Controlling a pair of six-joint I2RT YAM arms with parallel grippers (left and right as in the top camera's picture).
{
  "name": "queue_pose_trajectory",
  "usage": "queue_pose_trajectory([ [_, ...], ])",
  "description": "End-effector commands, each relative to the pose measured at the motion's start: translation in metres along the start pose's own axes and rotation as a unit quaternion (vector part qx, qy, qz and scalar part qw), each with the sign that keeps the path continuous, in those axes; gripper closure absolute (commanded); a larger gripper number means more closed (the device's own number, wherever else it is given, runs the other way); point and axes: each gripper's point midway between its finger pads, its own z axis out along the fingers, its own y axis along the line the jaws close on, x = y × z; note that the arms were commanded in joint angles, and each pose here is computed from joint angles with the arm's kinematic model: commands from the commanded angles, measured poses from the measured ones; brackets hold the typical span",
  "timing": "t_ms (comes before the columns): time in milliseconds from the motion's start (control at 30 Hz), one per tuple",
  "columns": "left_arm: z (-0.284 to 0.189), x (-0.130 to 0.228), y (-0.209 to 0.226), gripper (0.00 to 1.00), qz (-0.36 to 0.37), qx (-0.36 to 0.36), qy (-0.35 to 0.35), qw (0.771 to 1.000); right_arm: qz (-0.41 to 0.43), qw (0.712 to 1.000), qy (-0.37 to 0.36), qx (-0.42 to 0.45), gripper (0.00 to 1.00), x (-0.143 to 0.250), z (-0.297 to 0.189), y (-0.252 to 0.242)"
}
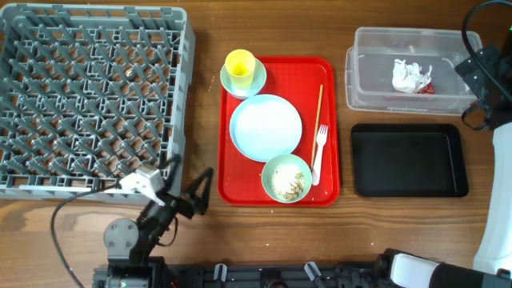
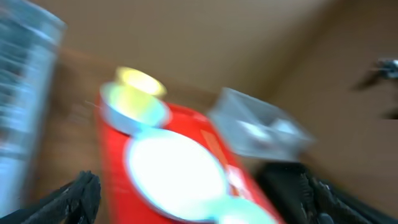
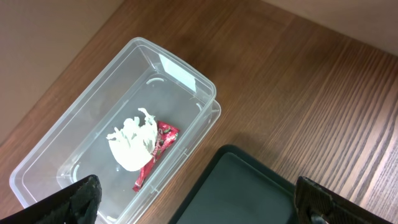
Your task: Sort waste into correct bins and load items into the dishwasher rack
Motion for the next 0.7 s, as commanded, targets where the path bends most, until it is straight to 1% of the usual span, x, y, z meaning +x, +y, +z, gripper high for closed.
queue_pose_trajectory([
  [0,-0.004,0.014,-0.037,0.0,-0.086,0.099,0.054,0.99,0.002,1.0,0.005,-0.002,0.0,0.001,0.002,0.002],
  [100,-0.003,0.011,-0.032,0.0,-0.081,0.086,0.045,0.992,0.002,1.0,0.005,-0.002,0.0,0.001,0.002,0.002],
  [200,0.0,0.007,-0.003,0.0,-0.096,0.01,0.015,0.995,0.002,1.0,0.005,-0.002,0.0,0.001,0.002,0.002],
  [233,0.0,0.002,0.007,0.0,-0.089,-0.019,-0.002,0.996,0.002,1.0,0.005,-0.002,0.0,0.001,0.002,0.002],
  [267,-0.001,-0.002,0.012,0.0,-0.069,-0.033,-0.013,0.997,0.002,1.0,0.005,-0.002,0.0,0.001,0.002,0.002],
  [333,-0.003,-0.011,0.03,0.0,-0.023,-0.083,-0.04,0.995,0.002,1.0,0.005,-0.002,0.0,0.001,0.002,0.002],
  [433,-0.009,-0.023,0.049,0.0,0.028,-0.142,-0.069,0.987,0.002,1.0,0.005,-0.002,0.0,0.001,0.002,0.002],
  [467,-0.01,-0.026,0.051,0.0,0.047,-0.152,-0.075,0.984,0.002,1.0,0.005,-0.002,0.0,0.001,0.002,0.002],
  [500,-0.011,-0.031,0.051,0.0,0.09,-0.158,-0.078,0.98,0.002,1.0,0.005,-0.002,0.0,0.001,0.002,0.002],
  [567,-0.011,-0.031,0.05,0.0,0.146,-0.161,-0.07,0.974,0.002,1.0,0.005,-0.002,0.0,0.001,0.002,0.002],
  [667,-0.01,-0.029,0.049,0.0,0.196,-0.159,-0.057,0.966,0.002,1.0,0.005,-0.002,0.0,0.001,0.002,0.002],
])
